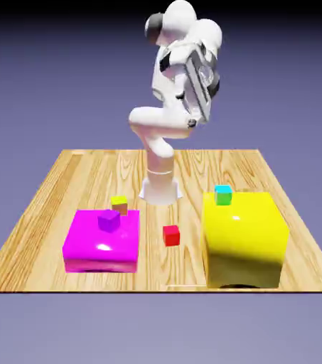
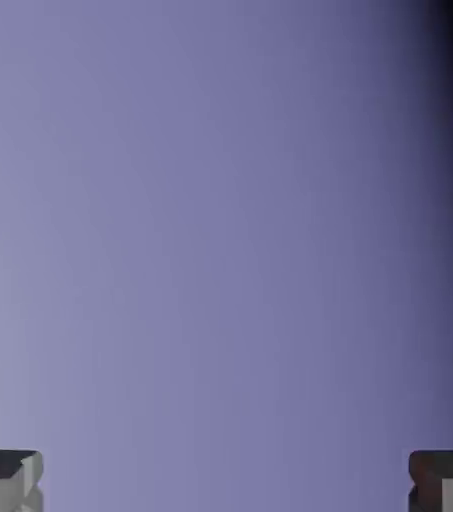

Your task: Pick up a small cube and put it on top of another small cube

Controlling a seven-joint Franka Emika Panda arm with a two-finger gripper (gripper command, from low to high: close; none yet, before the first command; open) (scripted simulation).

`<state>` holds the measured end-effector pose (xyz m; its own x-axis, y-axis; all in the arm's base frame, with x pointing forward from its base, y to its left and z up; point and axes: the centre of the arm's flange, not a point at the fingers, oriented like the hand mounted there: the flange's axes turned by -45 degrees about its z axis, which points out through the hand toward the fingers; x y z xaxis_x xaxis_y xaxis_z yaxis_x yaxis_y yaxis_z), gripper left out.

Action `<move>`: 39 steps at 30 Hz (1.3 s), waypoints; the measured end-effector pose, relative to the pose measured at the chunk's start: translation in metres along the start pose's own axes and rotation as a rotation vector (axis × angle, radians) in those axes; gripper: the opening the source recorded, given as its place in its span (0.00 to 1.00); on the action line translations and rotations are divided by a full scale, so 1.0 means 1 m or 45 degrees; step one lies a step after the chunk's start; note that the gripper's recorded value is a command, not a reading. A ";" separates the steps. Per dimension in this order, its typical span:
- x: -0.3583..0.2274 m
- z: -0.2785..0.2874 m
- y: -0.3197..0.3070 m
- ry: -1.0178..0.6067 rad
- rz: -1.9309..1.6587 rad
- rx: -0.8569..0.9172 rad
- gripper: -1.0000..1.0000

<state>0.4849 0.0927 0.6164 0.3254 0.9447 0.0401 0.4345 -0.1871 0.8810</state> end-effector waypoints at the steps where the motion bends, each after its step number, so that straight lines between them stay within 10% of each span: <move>1: 0.007 -0.001 0.008 -0.017 -0.100 -0.033 0.50; 20: 0.055 0.014 0.102 -0.460 -1.762 -0.470 0.50; 30: 0.000 0.135 -0.070 0.061 -2.723 -0.359 0.50; 39: -0.052 0.161 -0.276 1.017 -3.419 -0.472 0.50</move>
<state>0.4835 0.0513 0.2951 -0.3277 -0.8393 -0.4337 -0.7470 0.5112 -0.4249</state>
